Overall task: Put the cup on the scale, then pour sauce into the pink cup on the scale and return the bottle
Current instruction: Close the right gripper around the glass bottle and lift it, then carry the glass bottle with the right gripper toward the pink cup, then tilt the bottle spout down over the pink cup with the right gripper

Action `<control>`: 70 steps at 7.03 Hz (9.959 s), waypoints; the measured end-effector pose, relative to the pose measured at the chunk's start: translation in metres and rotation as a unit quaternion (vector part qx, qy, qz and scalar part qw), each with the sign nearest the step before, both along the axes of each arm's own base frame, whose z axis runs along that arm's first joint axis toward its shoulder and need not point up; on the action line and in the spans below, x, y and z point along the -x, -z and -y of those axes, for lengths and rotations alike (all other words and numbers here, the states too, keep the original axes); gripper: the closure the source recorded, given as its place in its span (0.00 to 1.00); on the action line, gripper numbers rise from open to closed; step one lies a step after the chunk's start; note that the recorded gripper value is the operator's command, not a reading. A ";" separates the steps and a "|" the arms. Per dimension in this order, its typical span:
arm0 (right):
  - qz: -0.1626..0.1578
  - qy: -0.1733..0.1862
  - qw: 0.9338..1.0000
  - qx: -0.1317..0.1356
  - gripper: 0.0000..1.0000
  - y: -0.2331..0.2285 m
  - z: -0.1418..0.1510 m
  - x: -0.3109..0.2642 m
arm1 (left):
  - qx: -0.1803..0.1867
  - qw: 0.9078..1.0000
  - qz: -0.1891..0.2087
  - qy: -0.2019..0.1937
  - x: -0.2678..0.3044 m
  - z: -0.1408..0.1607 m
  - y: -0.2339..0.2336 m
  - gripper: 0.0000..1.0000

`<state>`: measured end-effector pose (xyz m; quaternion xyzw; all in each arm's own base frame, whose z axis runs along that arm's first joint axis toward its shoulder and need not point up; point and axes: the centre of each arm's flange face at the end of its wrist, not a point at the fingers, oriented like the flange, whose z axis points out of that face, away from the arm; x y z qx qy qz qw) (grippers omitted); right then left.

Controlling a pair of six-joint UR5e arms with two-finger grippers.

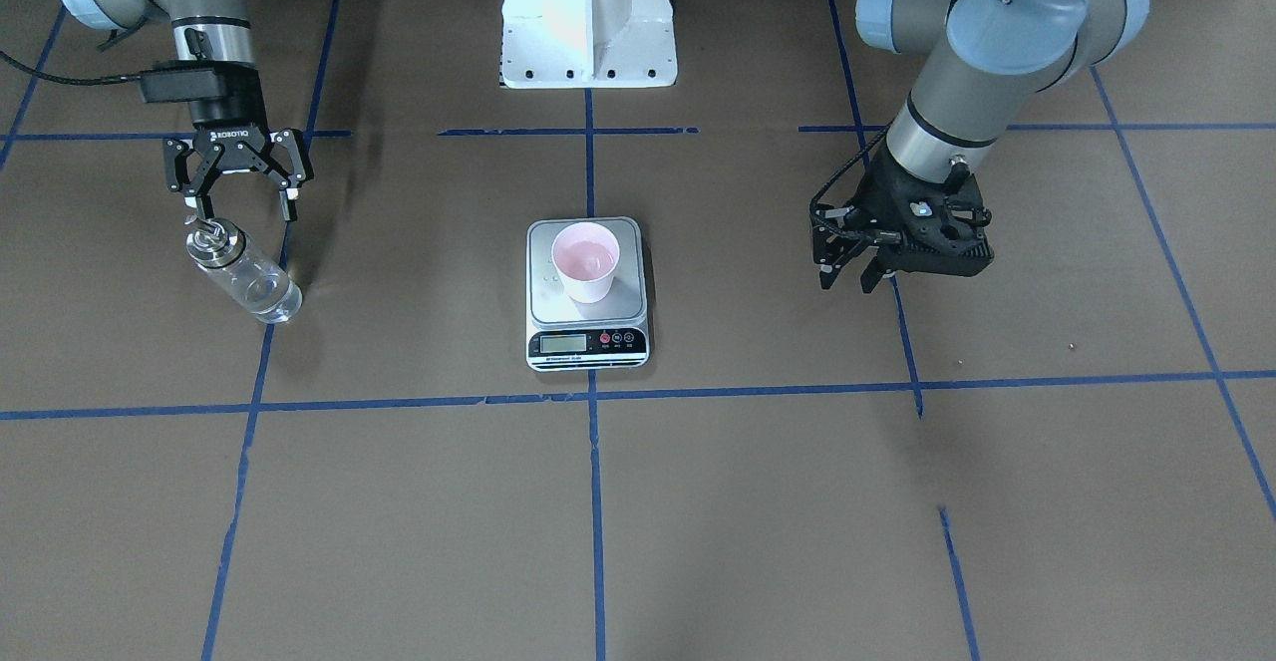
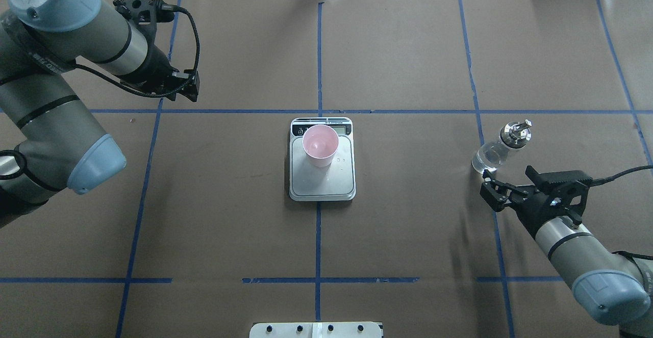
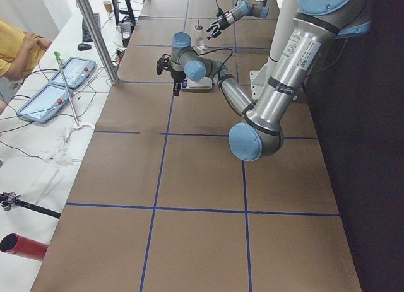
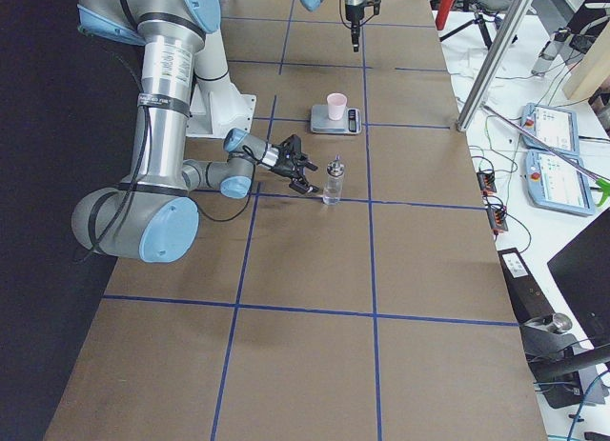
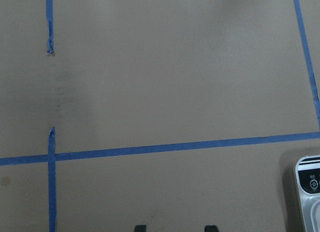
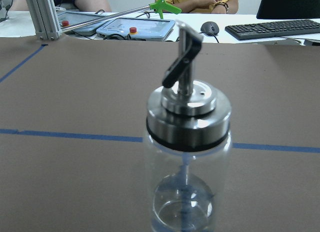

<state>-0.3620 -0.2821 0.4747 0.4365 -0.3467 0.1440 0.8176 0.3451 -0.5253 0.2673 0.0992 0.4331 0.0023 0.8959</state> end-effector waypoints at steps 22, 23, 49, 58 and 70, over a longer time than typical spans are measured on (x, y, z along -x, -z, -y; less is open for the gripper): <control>-0.018 -0.108 0.993 -0.034 0.04 -0.022 0.053 0.039 | 0.008 1.000 0.007 0.004 0.016 -0.010 0.012 0.49; -0.019 -0.108 0.993 -0.034 0.14 -0.023 0.054 0.039 | 0.008 1.000 0.008 0.004 0.017 -0.011 0.013 0.49; -0.611 0.127 0.774 -0.109 1.00 0.234 0.069 0.170 | -0.089 0.994 0.053 -0.023 0.138 -0.028 -0.038 0.49; -0.759 0.152 0.620 -0.130 1.00 0.236 0.082 0.195 | -0.088 0.994 0.053 -0.023 0.139 -0.030 -0.039 0.48; -0.824 0.177 0.521 -0.136 1.00 0.242 0.090 0.188 | -0.087 0.995 0.052 -0.024 0.137 -0.030 -0.039 0.47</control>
